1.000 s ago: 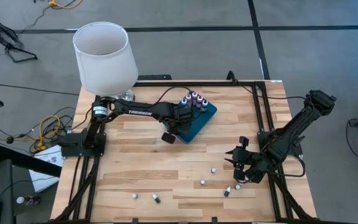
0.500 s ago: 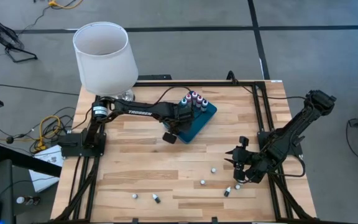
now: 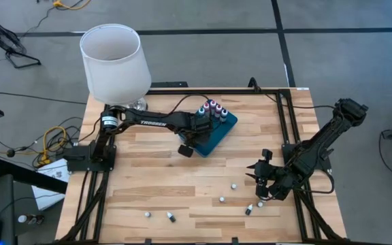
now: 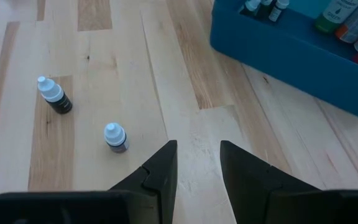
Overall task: Pick & Place food coloring
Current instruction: Put the small black food coloring bottle into the blue container, then put the small green food coloring bottle into the blue container
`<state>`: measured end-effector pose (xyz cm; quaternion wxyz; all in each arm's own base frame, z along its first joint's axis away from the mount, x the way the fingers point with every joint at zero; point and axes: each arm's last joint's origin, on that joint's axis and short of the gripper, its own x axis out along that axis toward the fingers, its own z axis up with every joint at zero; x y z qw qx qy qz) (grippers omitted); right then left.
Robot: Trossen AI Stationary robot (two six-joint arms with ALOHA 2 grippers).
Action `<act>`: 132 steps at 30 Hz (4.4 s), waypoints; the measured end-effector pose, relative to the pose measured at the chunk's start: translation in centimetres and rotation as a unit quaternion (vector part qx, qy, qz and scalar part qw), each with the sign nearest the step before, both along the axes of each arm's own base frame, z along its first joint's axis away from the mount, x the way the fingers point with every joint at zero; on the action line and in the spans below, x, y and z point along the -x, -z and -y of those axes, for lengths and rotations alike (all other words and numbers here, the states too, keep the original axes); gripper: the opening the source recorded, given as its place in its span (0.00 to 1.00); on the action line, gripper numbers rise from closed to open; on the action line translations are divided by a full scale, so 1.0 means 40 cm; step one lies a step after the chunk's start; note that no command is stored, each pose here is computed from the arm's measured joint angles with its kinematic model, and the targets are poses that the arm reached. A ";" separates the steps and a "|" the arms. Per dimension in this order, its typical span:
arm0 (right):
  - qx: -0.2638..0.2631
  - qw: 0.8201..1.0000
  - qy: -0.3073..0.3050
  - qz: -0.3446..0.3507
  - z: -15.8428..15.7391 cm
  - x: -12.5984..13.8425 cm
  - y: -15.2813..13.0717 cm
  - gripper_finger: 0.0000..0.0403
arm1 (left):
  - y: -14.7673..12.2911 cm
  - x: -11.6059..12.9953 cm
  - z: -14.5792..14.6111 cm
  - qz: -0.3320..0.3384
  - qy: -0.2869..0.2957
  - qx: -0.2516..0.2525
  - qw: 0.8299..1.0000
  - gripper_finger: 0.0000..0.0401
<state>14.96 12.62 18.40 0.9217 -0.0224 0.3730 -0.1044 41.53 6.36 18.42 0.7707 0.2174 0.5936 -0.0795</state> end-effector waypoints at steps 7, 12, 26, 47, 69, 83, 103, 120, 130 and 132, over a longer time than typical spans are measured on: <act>0.000 1.000 0.000 0.000 0.000 0.000 0.000 0.28 | 0.001 0.002 0.000 -0.004 0.000 0.000 1.000 0.24; 0.000 1.000 0.000 0.000 0.000 0.000 0.000 0.28 | 0.001 0.002 0.000 -0.004 0.000 0.000 1.000 0.24; 0.000 1.000 0.000 0.000 0.000 0.000 0.000 0.28 | 0.001 0.002 0.000 -0.004 0.000 0.000 1.000 0.24; 0.000 1.000 0.000 0.000 0.000 0.000 0.000 0.28 | 0.001 0.002 0.000 -0.004 0.000 0.000 1.000 0.21; 0.000 1.000 0.000 0.000 0.000 0.000 0.000 0.28 | -0.001 0.002 0.000 -0.002 -0.008 0.004 1.000 0.16; 0.000 1.000 0.000 0.000 0.000 0.000 0.000 0.28 | 0.000 0.002 0.000 -0.003 -0.008 0.004 1.000 0.21; 0.001 1.000 0.000 -0.001 0.000 0.000 0.000 0.28 | -0.009 0.003 0.000 0.001 -0.008 0.000 1.000 0.21; 0.001 1.000 0.000 -0.001 0.000 0.001 0.000 0.28 | -0.154 0.009 0.009 -0.036 -0.031 0.016 0.999 0.21; -0.005 1.000 -0.009 -0.010 -0.003 0.004 0.002 0.28 | -0.336 0.108 0.073 0.001 -0.053 0.097 0.994 0.21; -0.005 1.000 -0.014 -0.010 -0.007 0.007 0.002 0.28 | -0.366 0.138 0.093 0.024 -0.052 0.099 0.993 0.20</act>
